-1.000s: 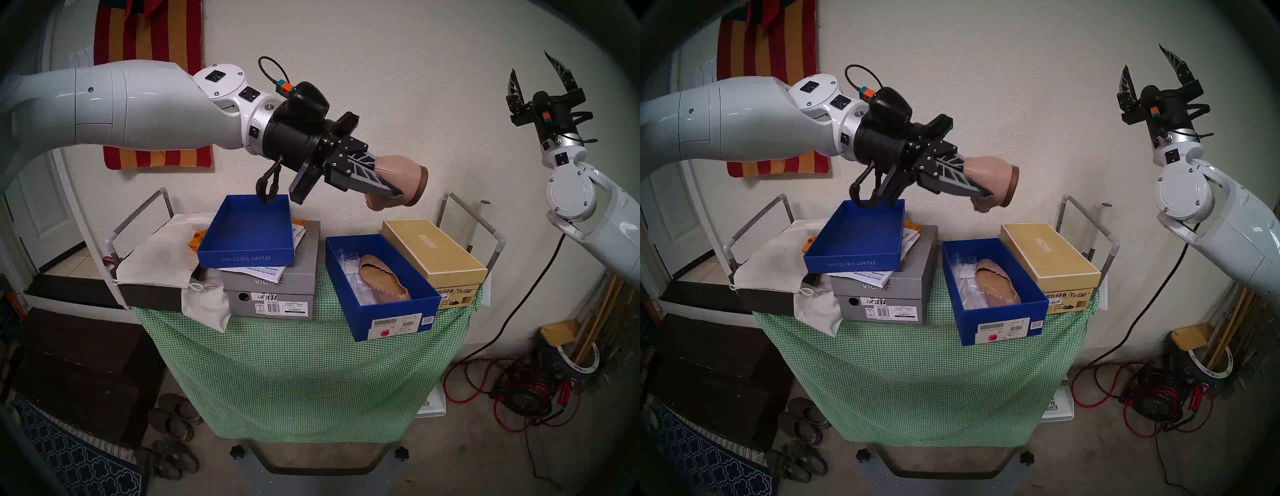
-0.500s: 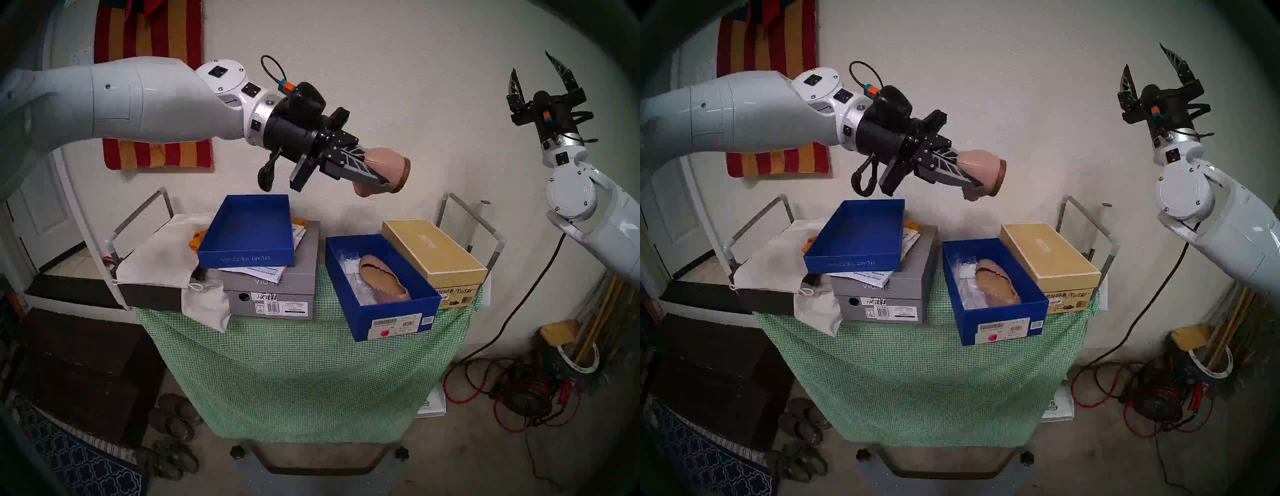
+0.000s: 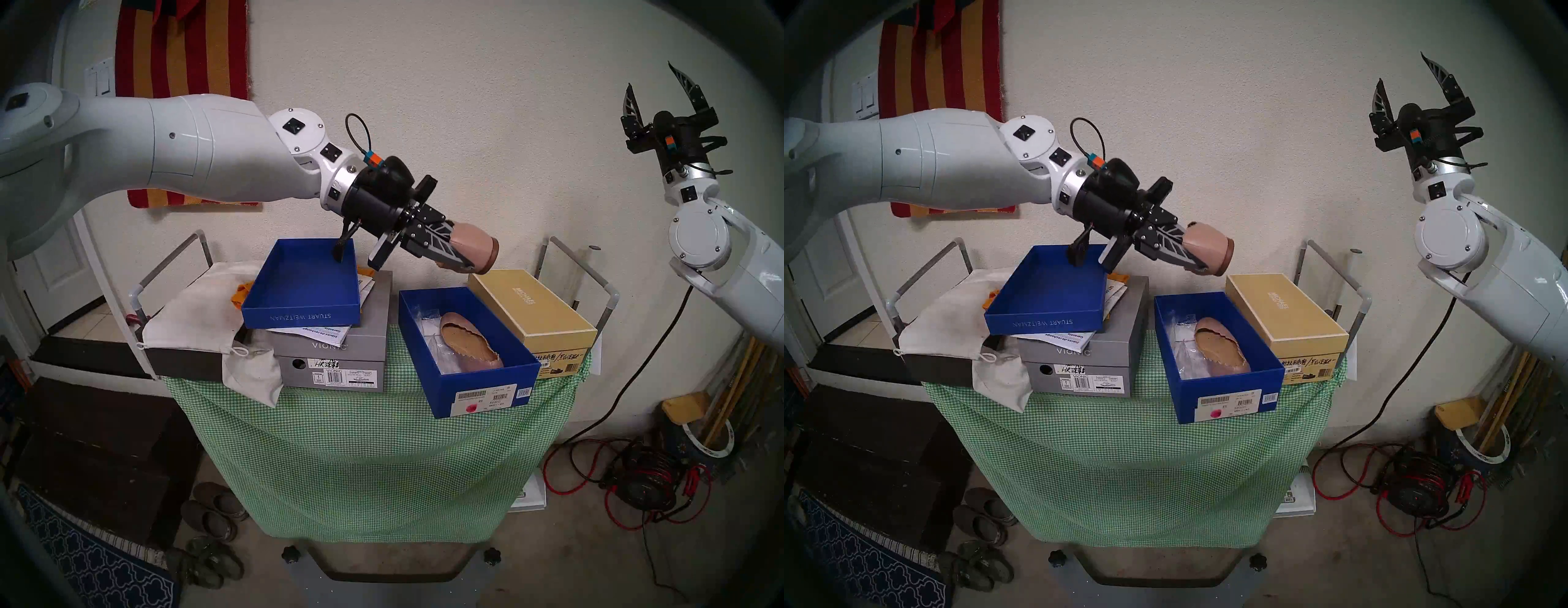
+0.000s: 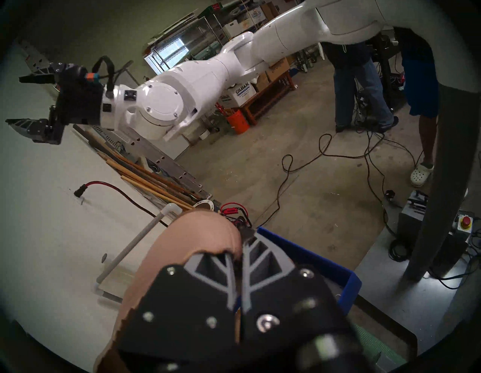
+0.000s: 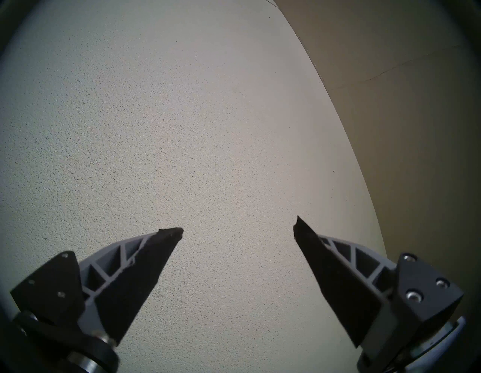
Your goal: Put shoes into shoe box
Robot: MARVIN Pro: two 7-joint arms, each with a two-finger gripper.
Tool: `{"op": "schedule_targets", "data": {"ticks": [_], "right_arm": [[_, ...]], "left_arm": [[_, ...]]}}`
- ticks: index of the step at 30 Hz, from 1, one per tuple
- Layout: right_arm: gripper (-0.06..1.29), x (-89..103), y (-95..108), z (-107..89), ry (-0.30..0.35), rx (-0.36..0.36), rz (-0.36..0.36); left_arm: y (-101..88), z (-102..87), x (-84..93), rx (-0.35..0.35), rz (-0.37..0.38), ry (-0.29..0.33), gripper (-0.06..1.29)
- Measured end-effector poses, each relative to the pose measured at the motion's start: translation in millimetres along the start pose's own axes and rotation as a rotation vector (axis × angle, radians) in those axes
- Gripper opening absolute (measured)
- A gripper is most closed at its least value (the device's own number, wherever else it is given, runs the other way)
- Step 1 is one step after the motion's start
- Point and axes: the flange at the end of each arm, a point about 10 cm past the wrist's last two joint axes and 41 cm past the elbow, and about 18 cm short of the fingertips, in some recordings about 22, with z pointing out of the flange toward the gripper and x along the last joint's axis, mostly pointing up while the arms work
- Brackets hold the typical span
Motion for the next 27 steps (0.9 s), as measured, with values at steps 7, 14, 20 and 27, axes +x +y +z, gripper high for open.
{"op": "schedule_targets", "data": {"ticks": [7,14,20,27], "right_arm": [[1.21,0.0,0.0,0.0,0.0,0.0,0.0],[1.21,0.0,0.1,0.1,0.0,0.0,0.0],[1.21,0.0,0.1,0.1,0.0,-0.001,0.0],[1.21,0.0,0.1,0.1,0.0,-0.001,0.0]], "left_arm": [[-2.6,-1.5,-13.4,0.017,0.032,-0.039,0.01],[3.3,2.7,-28.2,0.01,0.053,-0.066,0.01],[12.0,11.5,-41.0,-0.009,0.065,-0.076,0.01],[17.7,20.3,-48.3,-0.029,0.084,-0.082,0.01]]}}
